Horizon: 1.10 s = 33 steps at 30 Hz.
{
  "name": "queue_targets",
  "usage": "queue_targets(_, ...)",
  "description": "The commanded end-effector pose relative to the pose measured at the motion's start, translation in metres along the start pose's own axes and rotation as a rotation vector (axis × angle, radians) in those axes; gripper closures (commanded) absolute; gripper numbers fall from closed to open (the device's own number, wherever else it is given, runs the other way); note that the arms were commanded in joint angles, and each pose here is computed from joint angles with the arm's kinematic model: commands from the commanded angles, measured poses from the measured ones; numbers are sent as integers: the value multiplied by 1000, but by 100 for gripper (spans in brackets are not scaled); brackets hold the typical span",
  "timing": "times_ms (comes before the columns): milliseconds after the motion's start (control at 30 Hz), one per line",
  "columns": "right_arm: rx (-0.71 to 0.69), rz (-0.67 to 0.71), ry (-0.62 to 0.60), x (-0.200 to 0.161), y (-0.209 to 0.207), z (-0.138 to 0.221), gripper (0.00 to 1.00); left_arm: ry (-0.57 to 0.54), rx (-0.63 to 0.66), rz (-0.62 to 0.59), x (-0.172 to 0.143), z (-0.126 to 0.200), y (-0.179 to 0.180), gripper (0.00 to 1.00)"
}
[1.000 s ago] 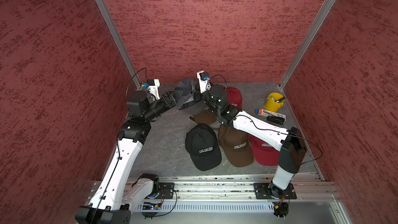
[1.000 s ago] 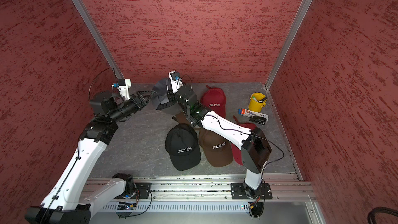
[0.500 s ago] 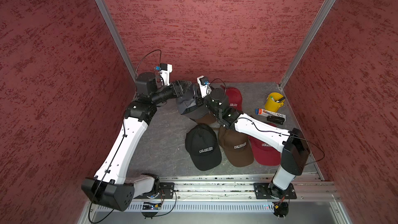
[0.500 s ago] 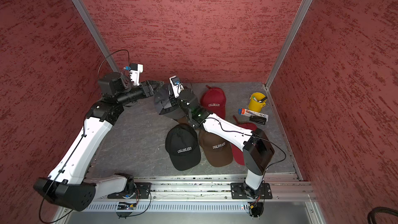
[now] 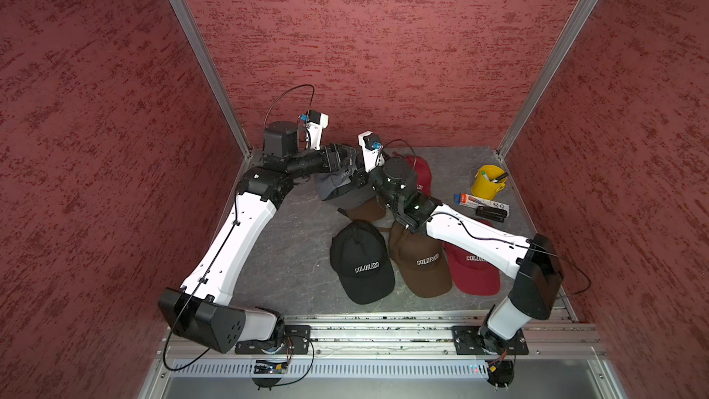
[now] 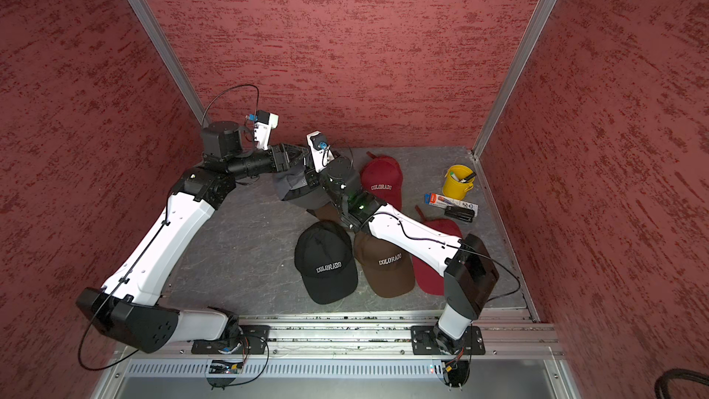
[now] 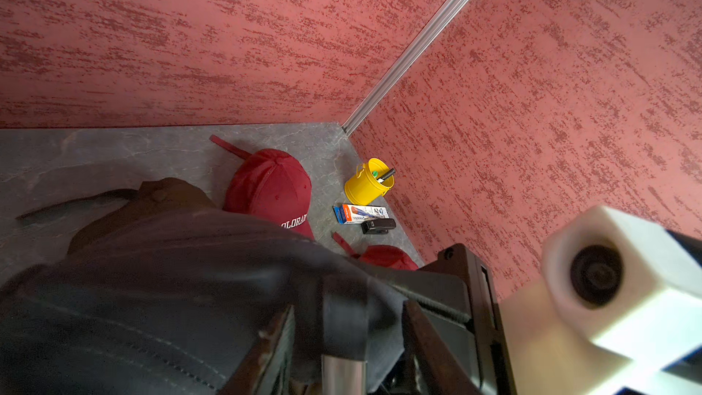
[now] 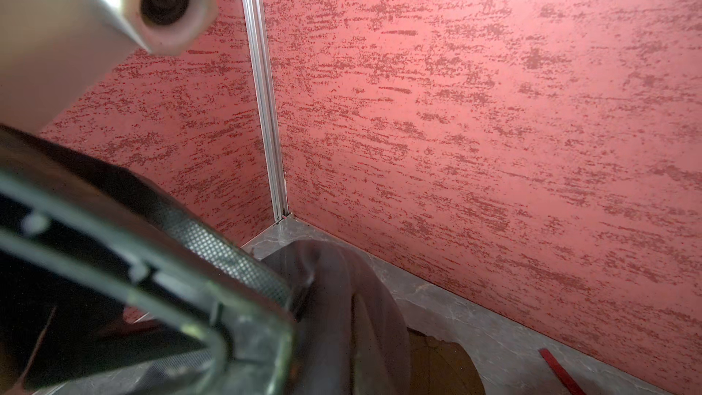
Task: Open the adjustable buckle of the baseball cap
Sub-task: Open the adjustable buckle on the baseball cap.
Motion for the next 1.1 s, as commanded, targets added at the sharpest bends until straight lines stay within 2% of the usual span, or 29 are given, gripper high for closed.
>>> queue_targets(0,1,-15,-59,16,-4,8,100,-4,17,-27,1,-1,-1,55)
queue_targets(267,5,-9,-56,13,-4,9,100,-39,37,-22,6,-4,3,69)
queue_targets(567,8,1,-59,14,-4,10,100,-23,34,-11,3,-11,6,74)
queue_targets(867,3,11,-48,12,-4,9,100,-37,67,-24,2,-5,10,100)
queue_targets(1067,-24,9,-10,6,-7,4,100,-81,83,-39,3,6,7,100)
Point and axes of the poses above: each gripper's point midway between its finger pads, its own z axis back along the fingers, its own y axis along the line the jaws close on, x = y × z, the point moved 6 cm from there along z, back along the fingers, and after that the axes turned 11 degrees about z, right-handed, at the moved point
